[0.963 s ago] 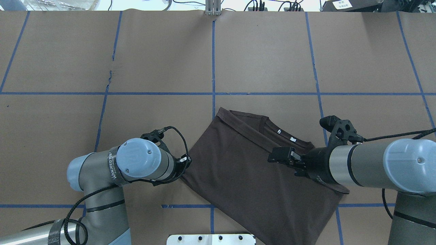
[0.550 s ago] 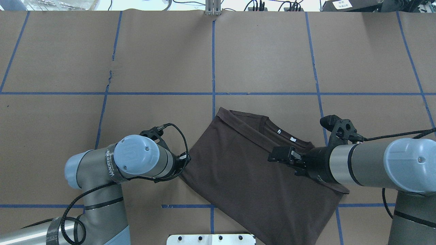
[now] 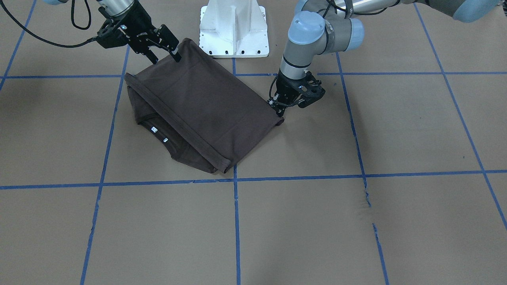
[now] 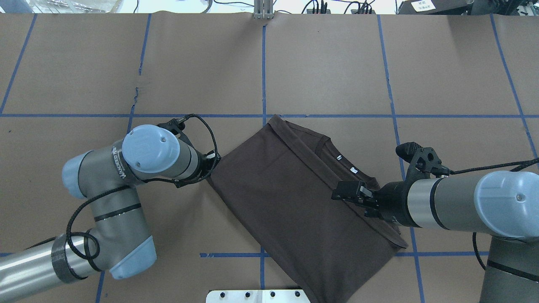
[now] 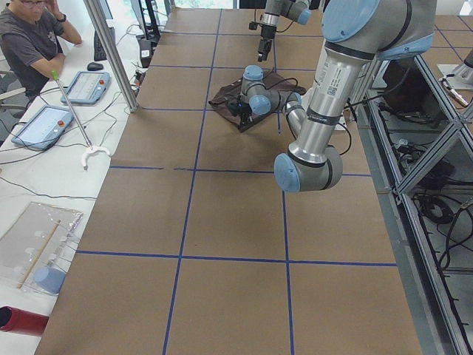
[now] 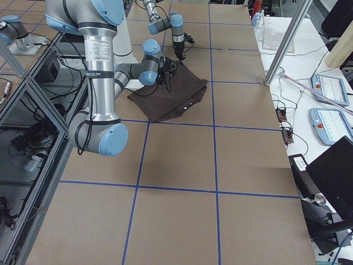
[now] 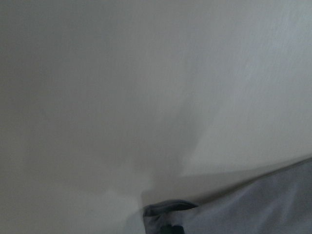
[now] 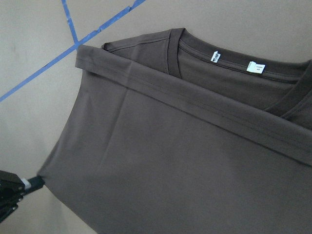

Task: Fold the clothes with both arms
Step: 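Rotate the shirt upright with the right gripper while the left gripper holds its far corner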

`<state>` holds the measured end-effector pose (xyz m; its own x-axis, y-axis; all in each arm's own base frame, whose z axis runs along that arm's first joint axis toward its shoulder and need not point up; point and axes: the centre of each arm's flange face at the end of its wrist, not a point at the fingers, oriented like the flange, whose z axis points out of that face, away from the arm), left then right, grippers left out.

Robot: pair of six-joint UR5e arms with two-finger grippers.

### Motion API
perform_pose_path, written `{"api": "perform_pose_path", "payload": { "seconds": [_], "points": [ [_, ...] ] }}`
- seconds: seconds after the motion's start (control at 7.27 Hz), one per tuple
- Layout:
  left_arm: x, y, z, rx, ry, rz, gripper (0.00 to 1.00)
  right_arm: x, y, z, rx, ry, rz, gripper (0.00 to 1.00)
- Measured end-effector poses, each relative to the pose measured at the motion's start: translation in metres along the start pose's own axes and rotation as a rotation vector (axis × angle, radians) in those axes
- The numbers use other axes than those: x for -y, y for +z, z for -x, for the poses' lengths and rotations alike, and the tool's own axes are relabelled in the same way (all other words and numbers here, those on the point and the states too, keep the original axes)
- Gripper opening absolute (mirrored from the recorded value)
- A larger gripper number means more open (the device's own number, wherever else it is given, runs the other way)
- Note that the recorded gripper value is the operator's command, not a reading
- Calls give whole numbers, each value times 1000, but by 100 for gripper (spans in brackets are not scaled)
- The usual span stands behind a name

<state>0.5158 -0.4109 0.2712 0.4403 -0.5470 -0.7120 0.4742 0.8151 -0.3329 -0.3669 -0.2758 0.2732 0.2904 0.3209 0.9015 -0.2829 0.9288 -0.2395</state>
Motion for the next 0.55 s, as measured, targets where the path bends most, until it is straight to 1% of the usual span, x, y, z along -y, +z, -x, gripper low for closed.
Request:
{"api": "perform_pose_path", "payload": {
  "seconds": [0.28,0.55],
  "points": [
    [72,17,-53,1,-10,-89,0,1,0,0,0,1,-3,100],
    [130,33,-98,-27,21,-145,0,4,1,0,0,2,-10,100]
  ]
}}
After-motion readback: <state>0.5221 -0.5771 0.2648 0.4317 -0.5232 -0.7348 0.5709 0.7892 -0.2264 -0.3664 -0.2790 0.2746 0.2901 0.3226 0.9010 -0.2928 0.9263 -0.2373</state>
